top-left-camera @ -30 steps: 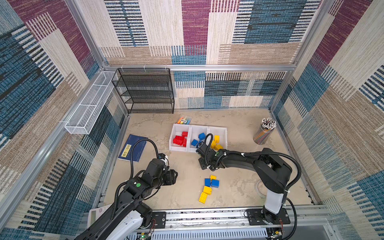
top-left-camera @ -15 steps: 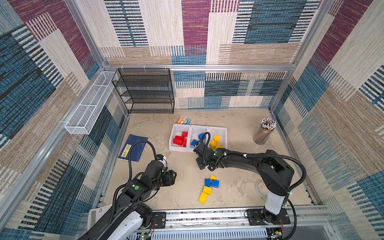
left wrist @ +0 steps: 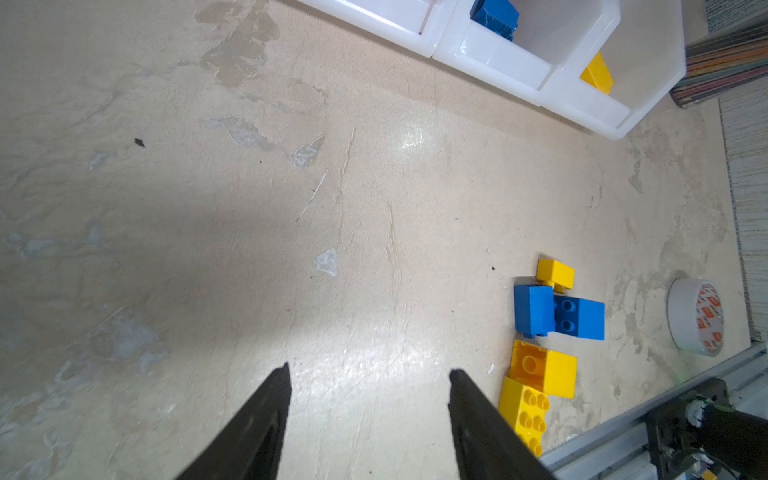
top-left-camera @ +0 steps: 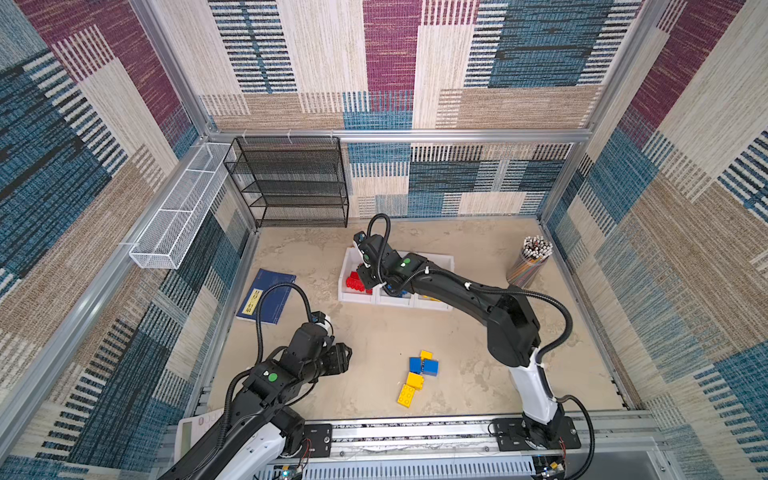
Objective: Sort the legos into containers by color
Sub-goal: 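Carry the red brick into the red compartment and release, then withdraw the right gripper toward the robot while the left gripper moves over a yellow brick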
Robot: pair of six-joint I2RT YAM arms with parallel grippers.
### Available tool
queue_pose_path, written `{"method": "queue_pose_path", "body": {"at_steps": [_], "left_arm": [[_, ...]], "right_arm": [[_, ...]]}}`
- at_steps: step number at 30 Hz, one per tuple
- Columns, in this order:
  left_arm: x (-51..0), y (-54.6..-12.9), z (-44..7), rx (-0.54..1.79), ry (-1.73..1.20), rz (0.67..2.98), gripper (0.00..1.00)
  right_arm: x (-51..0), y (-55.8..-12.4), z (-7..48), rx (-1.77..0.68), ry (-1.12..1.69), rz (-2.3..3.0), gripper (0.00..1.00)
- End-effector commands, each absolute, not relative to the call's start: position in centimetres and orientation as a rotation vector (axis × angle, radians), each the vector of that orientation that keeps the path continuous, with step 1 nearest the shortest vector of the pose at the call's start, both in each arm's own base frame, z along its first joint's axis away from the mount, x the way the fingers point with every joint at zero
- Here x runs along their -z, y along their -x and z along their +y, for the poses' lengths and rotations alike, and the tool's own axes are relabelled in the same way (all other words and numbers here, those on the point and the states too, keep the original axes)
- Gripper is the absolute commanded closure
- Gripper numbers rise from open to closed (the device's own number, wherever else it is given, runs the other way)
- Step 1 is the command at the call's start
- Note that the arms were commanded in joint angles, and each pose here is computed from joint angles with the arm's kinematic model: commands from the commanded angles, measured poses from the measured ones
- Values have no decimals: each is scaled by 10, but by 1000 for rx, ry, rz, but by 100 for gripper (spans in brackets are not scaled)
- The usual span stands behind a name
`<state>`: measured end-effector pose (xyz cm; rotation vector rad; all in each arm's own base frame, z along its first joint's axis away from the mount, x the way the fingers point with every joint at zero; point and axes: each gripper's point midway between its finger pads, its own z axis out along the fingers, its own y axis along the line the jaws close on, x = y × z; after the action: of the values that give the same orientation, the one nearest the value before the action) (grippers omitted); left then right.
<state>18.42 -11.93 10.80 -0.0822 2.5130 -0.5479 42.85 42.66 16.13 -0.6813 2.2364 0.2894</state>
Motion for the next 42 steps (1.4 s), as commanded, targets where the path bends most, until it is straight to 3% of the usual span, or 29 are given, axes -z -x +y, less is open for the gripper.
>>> {"method": "queue_pose_path", "body": {"at_steps": [1,6,14,25,33,42], "left_arm": [[-108,-182,-117,548,110,2518,36],[-107,-181,-116,548,117,2521,36],[-107,-180,-117,555,118,2523,36],[-108,-179,-119,567,110,2527,36],[-109,-180,-125,587,73,2540,36],[-118,-178,-159,632,-146,2552,37]], "right_arm": [[-157,-447,436,-301,710,2231,69],[-136,-470,448,-314,704,2253,66],[-134,-475,449,-330,677,2260,38],[-175,-456,426,-348,631,2227,34],[-217,-410,354,-311,513,2183,33],[-173,-335,232,-237,205,2333,31]]}}
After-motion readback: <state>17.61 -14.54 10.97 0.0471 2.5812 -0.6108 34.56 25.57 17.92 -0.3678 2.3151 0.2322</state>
